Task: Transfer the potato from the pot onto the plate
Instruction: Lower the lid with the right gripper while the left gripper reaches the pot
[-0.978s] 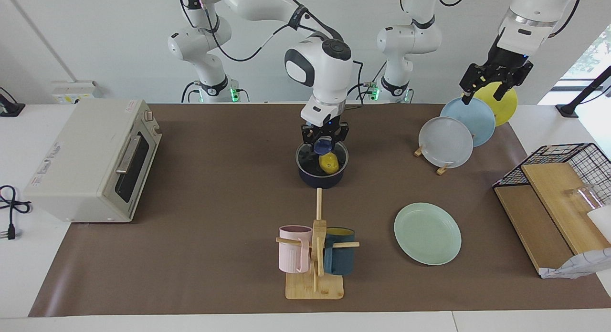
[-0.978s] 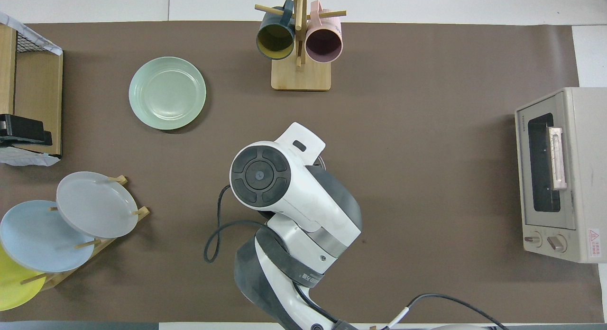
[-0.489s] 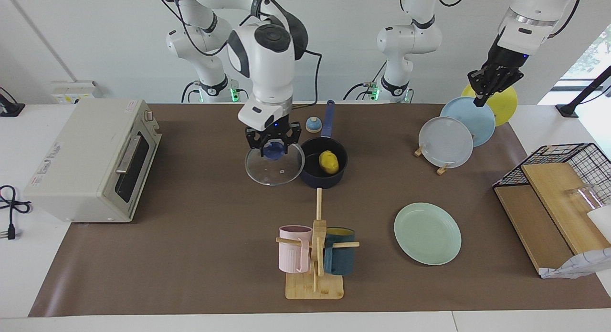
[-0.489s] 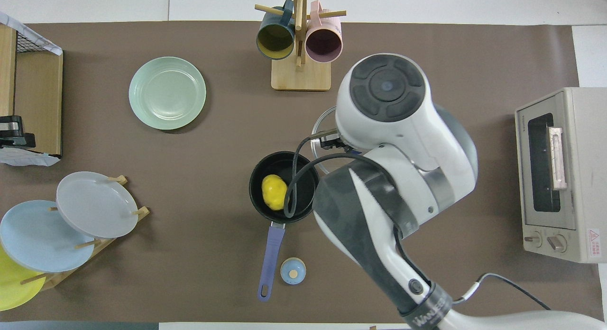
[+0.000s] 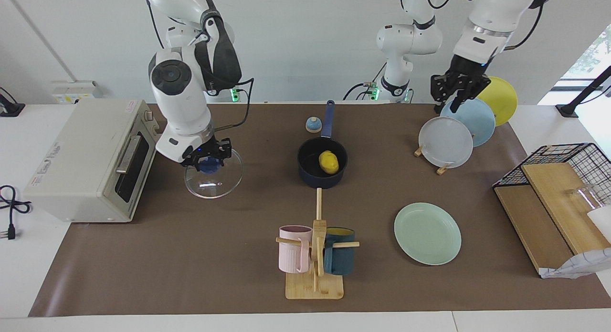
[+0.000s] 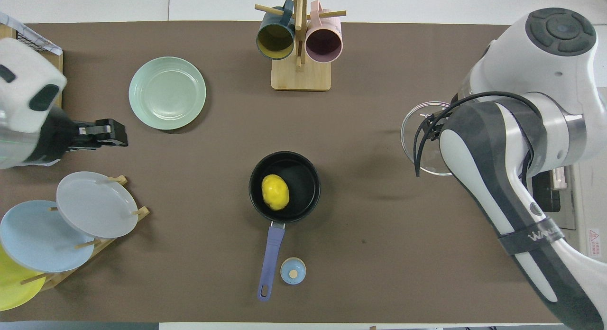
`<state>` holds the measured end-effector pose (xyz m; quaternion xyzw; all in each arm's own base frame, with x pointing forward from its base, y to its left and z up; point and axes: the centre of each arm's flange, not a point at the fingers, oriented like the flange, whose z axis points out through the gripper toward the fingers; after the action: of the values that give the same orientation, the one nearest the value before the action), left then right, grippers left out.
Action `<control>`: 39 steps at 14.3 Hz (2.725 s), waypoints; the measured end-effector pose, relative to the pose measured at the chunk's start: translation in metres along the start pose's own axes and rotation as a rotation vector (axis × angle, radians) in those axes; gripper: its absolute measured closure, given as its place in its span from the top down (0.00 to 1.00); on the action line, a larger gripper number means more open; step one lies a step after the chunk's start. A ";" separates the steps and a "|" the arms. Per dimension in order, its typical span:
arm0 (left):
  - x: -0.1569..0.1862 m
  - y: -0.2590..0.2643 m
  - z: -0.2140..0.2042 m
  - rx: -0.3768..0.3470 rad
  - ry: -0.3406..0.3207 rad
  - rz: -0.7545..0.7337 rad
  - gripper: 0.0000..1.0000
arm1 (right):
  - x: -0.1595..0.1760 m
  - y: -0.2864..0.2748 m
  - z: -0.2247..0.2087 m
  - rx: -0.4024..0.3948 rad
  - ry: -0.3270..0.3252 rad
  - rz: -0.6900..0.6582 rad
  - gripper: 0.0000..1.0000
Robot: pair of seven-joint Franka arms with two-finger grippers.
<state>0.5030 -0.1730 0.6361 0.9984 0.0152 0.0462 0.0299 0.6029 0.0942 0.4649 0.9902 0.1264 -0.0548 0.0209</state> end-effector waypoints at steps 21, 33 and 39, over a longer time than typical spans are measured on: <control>-0.065 0.187 0.248 -0.025 -0.112 -0.187 1.00 | -0.025 0.056 0.137 -0.011 0.160 -0.018 0.66; -0.079 0.202 0.303 0.008 -0.114 -0.233 1.00 | -0.018 0.056 0.135 -0.067 0.178 -0.064 0.99; -0.081 0.205 0.310 0.024 -0.108 -0.241 1.00 | -0.021 0.063 0.049 -0.032 0.082 0.092 1.00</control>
<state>0.4565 -0.3987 0.3332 0.9906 0.1339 -0.0116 0.0240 0.5938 0.0252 0.4205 0.9960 0.0822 -0.0111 0.0342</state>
